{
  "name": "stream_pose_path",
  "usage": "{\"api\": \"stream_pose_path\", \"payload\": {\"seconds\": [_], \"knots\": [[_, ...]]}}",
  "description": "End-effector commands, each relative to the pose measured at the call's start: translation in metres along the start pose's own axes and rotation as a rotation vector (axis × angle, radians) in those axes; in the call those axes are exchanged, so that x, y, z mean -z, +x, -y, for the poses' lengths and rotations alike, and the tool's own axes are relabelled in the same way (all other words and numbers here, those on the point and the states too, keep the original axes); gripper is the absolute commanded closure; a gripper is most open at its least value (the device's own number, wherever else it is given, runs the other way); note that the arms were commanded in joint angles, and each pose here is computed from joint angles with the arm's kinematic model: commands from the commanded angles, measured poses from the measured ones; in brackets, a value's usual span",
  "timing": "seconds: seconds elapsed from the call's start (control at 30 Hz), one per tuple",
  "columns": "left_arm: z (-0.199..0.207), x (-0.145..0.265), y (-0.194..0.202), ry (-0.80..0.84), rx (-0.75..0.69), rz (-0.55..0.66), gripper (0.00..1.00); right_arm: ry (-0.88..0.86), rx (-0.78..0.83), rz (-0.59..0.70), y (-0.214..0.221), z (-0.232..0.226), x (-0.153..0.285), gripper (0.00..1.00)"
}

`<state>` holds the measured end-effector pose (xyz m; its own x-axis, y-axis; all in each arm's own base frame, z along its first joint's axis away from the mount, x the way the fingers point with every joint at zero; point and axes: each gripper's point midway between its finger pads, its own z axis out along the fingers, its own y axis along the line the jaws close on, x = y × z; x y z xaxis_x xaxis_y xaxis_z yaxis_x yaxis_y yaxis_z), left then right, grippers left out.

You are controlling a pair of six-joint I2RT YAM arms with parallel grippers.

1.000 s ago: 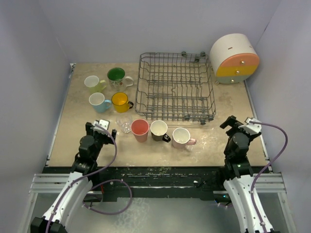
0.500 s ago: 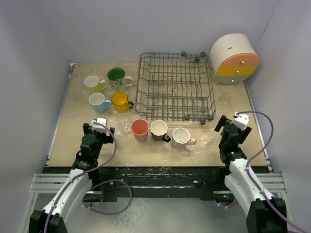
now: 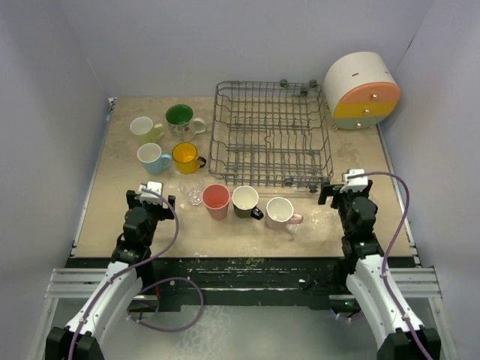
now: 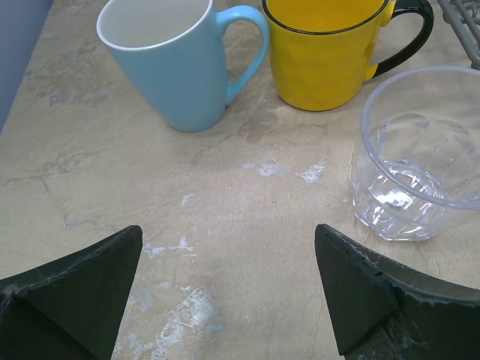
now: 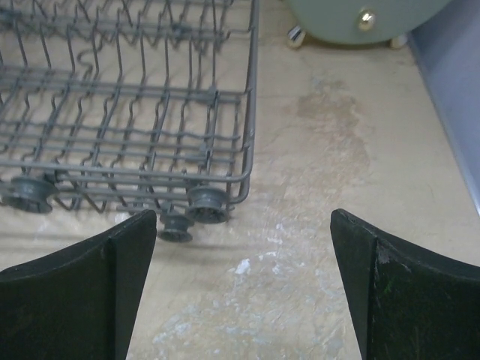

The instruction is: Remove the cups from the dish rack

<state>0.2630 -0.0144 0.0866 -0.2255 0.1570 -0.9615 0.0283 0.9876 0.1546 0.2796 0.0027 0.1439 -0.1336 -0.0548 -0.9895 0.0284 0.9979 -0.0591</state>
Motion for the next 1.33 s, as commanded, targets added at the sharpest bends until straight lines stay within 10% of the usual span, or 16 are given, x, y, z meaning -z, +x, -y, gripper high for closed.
{"api": "stream_pose_path", "payload": {"seconds": [0.0,0.47,1.3], "knots": [[-0.005,-0.002,-0.022,-0.026,0.034,0.069,0.01,-0.080,0.022,-0.029,0.000,-0.015,-0.011,0.00],[-0.005,-0.002,-0.022,-0.025,0.035,0.069,0.01,0.178,-0.067,0.230,-0.015,0.033,0.026,0.00],[-0.005,-0.002,-0.023,-0.023,0.036,0.071,0.01,0.037,-0.033,0.128,0.002,0.006,0.009,0.00]]}}
